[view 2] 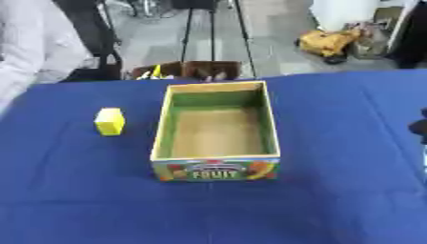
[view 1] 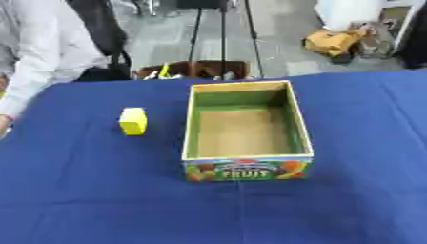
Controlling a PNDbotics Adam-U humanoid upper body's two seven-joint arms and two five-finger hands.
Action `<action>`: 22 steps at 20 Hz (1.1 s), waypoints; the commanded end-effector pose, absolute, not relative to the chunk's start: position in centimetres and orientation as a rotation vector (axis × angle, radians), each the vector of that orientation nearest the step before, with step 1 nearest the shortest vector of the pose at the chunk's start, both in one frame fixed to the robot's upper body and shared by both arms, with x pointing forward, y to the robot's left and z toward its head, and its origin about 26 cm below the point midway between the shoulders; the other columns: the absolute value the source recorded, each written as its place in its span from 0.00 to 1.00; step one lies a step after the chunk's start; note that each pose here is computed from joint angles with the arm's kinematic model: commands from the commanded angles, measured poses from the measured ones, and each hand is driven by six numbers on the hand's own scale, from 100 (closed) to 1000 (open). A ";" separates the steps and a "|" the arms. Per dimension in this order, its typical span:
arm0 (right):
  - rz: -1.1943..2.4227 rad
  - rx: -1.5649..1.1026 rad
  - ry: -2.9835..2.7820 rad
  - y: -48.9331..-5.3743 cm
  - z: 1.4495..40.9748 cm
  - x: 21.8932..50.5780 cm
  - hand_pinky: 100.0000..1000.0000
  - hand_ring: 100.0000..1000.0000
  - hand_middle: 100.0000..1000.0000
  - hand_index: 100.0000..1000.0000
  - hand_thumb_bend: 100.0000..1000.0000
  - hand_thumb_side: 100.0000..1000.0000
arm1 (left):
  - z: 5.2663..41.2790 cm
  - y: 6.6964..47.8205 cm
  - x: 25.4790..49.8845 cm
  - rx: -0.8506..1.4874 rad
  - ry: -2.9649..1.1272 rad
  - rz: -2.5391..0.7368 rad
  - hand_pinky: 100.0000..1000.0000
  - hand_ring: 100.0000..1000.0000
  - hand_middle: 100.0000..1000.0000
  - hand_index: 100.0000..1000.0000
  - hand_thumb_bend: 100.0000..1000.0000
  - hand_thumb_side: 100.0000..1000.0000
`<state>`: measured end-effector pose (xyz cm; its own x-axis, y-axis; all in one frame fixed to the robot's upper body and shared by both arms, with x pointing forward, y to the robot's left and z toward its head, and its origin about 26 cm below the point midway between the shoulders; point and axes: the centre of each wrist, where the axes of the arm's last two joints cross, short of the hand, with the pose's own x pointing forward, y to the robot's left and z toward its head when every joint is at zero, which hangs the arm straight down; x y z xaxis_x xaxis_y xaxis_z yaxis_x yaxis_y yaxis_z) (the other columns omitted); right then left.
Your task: Pick up objects on the table and place them in the box.
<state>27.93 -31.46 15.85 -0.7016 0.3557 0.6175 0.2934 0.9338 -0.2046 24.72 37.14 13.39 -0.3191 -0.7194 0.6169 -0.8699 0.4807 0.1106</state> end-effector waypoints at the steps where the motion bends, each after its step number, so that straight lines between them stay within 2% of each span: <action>1: 0.132 -0.470 -2.417 -31.5 16.5 27.8 0.65 0.90 0.48 0.67 0.01 0.50 | 14.2 37.2 24.6 1.317 -2.152 0.315 0.25 0.30 0.29 0.44 0.11 0.93; 7: 0.137 -0.473 -2.414 -31.5 16.5 27.8 0.65 0.90 0.48 0.67 0.02 0.50 | 14.2 37.2 24.6 1.316 -2.151 0.309 0.25 0.30 0.30 0.44 0.13 0.93; 10: 0.139 -0.474 -2.413 -31.5 16.5 27.8 0.65 0.90 0.48 0.67 0.02 0.50 | 14.5 37.4 24.6 1.323 -2.154 0.282 0.26 0.32 0.32 0.48 0.14 0.95; 15: 0.148 -0.475 -2.411 -31.5 16.5 27.8 0.65 0.90 0.48 0.67 0.03 0.50 | 15.7 37.7 24.8 1.325 -2.160 0.162 0.30 0.36 0.39 0.61 0.21 1.00; 22: 0.169 -0.483 -2.413 -31.5 16.5 27.8 0.65 0.90 0.48 0.67 0.04 0.51 | 18.0 38.8 26.1 1.330 -2.123 -0.097 0.38 0.44 0.52 0.79 0.37 1.00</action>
